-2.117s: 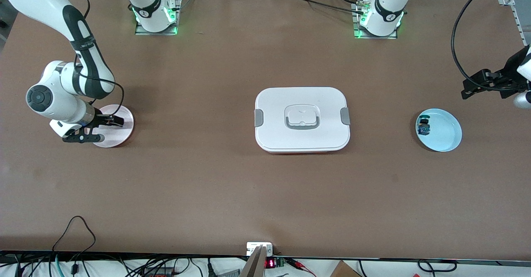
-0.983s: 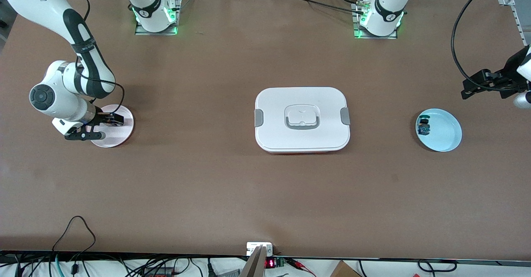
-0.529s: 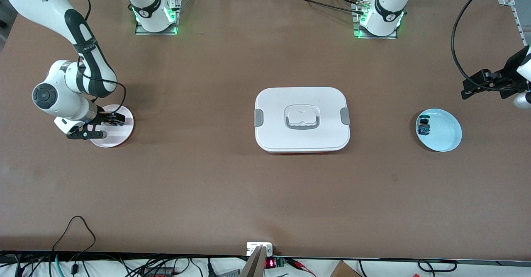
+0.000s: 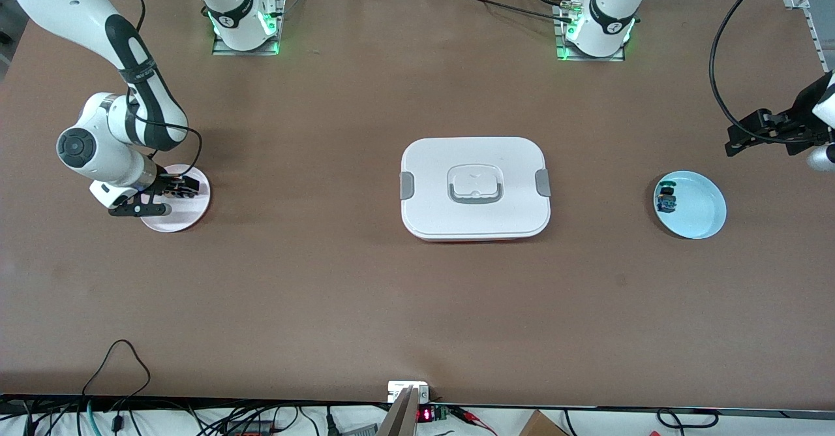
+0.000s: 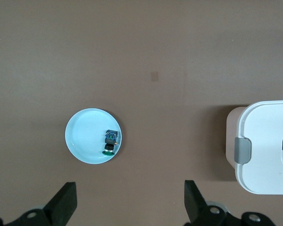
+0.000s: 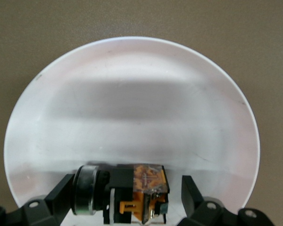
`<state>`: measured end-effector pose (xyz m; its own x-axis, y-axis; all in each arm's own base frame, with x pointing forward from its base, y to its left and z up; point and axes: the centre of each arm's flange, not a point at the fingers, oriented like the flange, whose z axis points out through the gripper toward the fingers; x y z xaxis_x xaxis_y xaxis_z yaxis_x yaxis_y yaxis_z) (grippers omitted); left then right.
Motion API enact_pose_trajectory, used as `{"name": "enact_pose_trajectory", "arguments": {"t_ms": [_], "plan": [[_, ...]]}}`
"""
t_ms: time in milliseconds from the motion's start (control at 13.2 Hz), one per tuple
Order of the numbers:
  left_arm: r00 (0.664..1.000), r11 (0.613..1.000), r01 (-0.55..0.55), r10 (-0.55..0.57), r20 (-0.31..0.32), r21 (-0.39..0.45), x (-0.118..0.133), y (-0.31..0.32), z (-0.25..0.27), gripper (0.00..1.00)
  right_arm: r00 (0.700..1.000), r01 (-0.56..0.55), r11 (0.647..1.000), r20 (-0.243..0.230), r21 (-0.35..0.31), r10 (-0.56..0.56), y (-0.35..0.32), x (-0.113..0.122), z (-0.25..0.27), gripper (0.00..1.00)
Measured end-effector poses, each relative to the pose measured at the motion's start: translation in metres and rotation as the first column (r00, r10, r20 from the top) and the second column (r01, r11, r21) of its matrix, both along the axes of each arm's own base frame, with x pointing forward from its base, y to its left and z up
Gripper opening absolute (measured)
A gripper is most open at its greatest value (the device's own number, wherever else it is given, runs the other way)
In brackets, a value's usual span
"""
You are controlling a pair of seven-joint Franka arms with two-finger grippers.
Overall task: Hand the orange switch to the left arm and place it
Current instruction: 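Lift the orange switch with the right gripper toward the white box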
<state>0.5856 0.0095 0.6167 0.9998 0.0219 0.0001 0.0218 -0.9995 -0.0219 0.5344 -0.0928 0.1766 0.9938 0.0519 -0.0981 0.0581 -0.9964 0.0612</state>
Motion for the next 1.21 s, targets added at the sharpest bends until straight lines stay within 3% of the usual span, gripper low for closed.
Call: {"name": "enact_pose_trajectory", "arguments": {"t_ms": [151,605,907,1210], "plan": [[1.000,1.000,0.000,0.000,0.000,0.000,0.000,0.000,0.000,1.00,1.000,0.000,1.000,0.000,0.000,0.000,0.000,0.000,0.000,0.72],[1.000,1.000,0.000,0.000,0.000,0.000,0.000,0.000,0.000,1.00,1.000,-0.017,1.000,-0.016,0.005,0.017,0.008,0.004,0.006,0.72],[1.000,1.000,0.000,0.000,0.000,0.000,0.000,0.000,0.000,1.00,0.986,-0.044,0.999,-0.161,0.026,0.047,0.033,0.032,0.075,0.72],[1.000,1.000,0.005,-0.005,0.001,0.000,0.000,-0.003,0.000,1.00,0.971,-0.058,0.997,-0.231,0.058,0.070,0.057,0.058,0.153,0.72]]}}
